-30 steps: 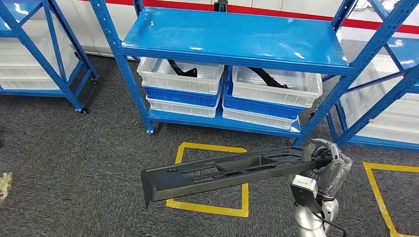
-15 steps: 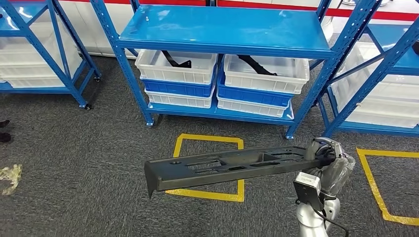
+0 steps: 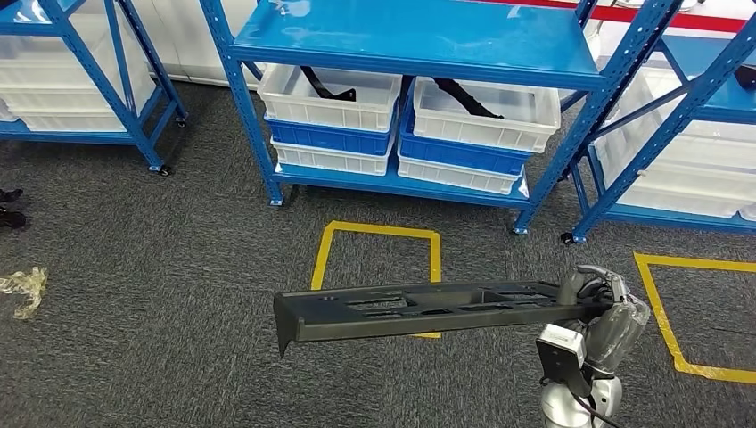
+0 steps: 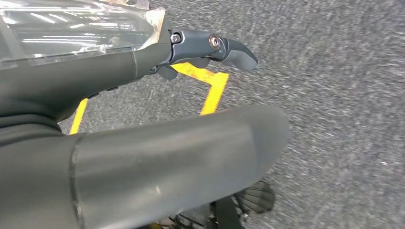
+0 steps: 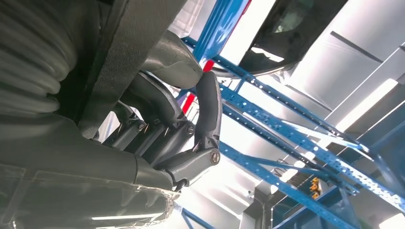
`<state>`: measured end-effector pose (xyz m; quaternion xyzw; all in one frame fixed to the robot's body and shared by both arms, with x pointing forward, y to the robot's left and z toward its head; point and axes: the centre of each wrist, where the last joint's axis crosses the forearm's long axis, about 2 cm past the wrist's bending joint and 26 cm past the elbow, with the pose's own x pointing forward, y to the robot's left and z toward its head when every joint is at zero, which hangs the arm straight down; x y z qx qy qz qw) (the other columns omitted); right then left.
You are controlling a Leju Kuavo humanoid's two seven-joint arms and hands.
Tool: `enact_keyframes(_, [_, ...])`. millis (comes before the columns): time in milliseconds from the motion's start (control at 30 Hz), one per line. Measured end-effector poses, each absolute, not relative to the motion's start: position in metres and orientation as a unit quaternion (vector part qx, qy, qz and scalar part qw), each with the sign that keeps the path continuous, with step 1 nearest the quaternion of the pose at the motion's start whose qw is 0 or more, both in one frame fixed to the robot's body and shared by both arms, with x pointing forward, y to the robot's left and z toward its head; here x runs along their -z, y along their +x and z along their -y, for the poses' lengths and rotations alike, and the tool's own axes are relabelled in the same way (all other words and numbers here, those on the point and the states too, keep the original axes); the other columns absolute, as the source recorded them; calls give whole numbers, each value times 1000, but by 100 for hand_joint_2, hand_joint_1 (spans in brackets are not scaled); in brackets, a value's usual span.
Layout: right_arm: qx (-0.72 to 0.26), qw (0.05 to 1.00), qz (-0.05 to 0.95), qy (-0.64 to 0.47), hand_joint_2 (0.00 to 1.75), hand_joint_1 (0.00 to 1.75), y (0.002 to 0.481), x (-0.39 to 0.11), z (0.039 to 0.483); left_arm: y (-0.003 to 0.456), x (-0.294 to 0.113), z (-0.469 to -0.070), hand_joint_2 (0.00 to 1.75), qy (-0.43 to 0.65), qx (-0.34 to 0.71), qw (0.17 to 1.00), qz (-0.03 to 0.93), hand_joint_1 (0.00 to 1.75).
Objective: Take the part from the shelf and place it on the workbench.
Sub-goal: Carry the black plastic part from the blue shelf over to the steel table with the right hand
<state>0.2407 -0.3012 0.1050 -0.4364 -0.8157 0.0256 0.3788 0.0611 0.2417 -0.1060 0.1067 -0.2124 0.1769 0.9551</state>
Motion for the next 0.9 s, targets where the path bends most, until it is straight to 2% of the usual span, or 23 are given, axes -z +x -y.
enact_keyframes(900, [-14, 386, 811, -439, 175, 175, 238, -103, 305, 60, 106, -245, 0, 112, -172, 955, 212, 0])
